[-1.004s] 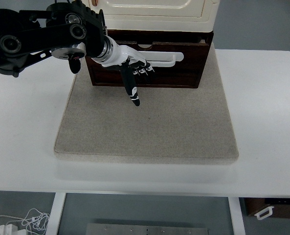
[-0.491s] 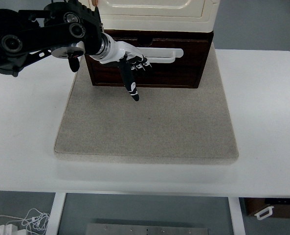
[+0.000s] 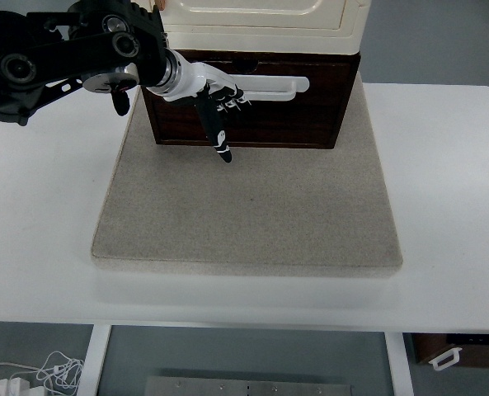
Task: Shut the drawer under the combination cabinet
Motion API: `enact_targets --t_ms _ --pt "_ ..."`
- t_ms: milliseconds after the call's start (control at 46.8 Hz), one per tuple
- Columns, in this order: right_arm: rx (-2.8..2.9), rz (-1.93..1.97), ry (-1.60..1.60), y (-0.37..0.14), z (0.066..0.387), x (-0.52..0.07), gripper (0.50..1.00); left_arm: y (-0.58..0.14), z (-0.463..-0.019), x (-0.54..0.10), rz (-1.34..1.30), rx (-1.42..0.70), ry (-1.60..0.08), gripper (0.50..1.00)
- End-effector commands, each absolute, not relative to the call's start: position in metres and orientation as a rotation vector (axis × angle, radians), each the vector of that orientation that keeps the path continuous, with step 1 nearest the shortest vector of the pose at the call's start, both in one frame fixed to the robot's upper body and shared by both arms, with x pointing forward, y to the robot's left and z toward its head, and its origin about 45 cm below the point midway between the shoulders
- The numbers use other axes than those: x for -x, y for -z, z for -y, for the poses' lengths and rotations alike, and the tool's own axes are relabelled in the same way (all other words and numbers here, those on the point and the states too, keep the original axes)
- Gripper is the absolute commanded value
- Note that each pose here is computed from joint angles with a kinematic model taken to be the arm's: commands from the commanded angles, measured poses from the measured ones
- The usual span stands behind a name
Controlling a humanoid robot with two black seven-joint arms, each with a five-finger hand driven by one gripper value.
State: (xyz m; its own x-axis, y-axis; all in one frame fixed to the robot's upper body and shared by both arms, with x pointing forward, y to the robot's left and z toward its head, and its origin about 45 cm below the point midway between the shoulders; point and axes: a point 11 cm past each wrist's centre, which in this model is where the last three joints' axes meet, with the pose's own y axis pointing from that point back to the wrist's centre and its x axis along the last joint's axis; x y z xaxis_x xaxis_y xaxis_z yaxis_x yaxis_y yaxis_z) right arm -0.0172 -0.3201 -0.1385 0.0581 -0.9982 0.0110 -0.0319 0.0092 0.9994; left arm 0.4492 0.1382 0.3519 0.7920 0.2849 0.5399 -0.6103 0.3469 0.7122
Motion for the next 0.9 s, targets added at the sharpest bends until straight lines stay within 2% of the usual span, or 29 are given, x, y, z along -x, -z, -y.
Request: enact_targets --t_ms 0,726,876 --pt "-1.252 1.194 1.143 0.138 0.32 0.017 0.952 -0.352 -0.139 -0.449 0.352 -1.066 -0.596 1.0" --pt "-1.252 1.194 1.143 0.138 0.32 0.017 0.952 -0.35 -0.14 -0.449 0.358 -1.054 -0.59 1.0" --pt "-1.252 1.194 1.143 0.138 0.32 0.017 0.952 -0.352 -0.13 -0.445 0.35 -0.994 -0.561 1.0"
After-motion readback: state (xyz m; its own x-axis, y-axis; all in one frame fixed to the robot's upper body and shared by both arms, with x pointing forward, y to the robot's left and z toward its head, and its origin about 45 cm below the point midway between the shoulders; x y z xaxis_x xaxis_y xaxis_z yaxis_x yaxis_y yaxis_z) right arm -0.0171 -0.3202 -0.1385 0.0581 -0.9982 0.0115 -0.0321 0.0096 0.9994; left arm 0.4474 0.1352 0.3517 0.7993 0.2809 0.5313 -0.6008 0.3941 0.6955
